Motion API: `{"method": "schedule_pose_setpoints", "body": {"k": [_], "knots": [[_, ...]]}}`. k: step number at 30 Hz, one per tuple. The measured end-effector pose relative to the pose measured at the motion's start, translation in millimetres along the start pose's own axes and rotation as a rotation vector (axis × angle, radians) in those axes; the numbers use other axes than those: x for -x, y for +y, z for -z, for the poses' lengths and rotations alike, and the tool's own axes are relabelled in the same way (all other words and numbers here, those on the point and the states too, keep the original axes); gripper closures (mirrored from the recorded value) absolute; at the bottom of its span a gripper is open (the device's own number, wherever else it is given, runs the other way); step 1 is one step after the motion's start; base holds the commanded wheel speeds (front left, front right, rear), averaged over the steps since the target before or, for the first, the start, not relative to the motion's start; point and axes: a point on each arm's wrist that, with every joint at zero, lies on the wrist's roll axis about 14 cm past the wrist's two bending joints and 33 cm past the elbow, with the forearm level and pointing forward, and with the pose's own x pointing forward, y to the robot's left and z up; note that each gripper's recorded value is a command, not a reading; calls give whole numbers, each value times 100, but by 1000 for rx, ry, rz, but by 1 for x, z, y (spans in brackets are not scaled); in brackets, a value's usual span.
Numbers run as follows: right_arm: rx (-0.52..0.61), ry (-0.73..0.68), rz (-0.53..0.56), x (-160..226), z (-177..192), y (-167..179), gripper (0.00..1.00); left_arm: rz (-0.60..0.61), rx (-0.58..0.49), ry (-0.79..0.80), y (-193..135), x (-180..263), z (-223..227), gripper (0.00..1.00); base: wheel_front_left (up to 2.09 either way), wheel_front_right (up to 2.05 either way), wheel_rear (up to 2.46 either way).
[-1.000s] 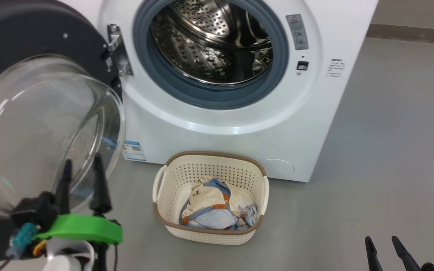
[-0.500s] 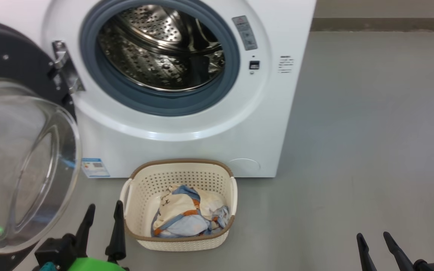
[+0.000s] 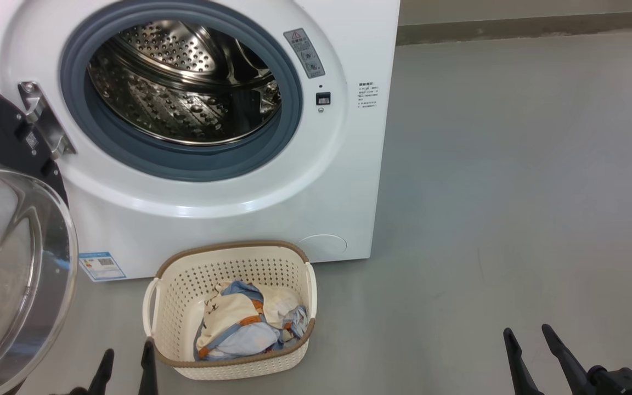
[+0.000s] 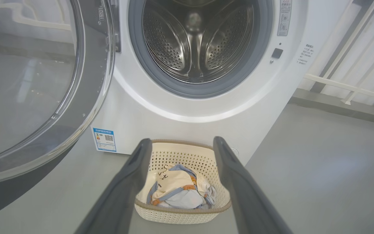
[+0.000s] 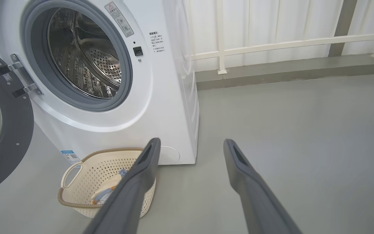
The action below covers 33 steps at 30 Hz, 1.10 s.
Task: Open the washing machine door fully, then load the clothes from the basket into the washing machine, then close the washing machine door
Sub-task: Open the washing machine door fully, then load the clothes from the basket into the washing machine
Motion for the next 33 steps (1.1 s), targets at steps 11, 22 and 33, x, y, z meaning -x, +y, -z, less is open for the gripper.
{"method": "schedule_pose_setpoints", "body": {"k": [11,22,33], "knots": [[10,-19,-9,-5,-6,3,0,-35,-13,-48,11,13,-14,0,0,0,0],[26,-28,13,-7,-9,-3,0,-35,-27,-53,10,25,-15,0,0,0,0],[20,-30,23,-8,-9,-5,0,-32,-50,-38,9,29,-11,0,0,0,0]]}}
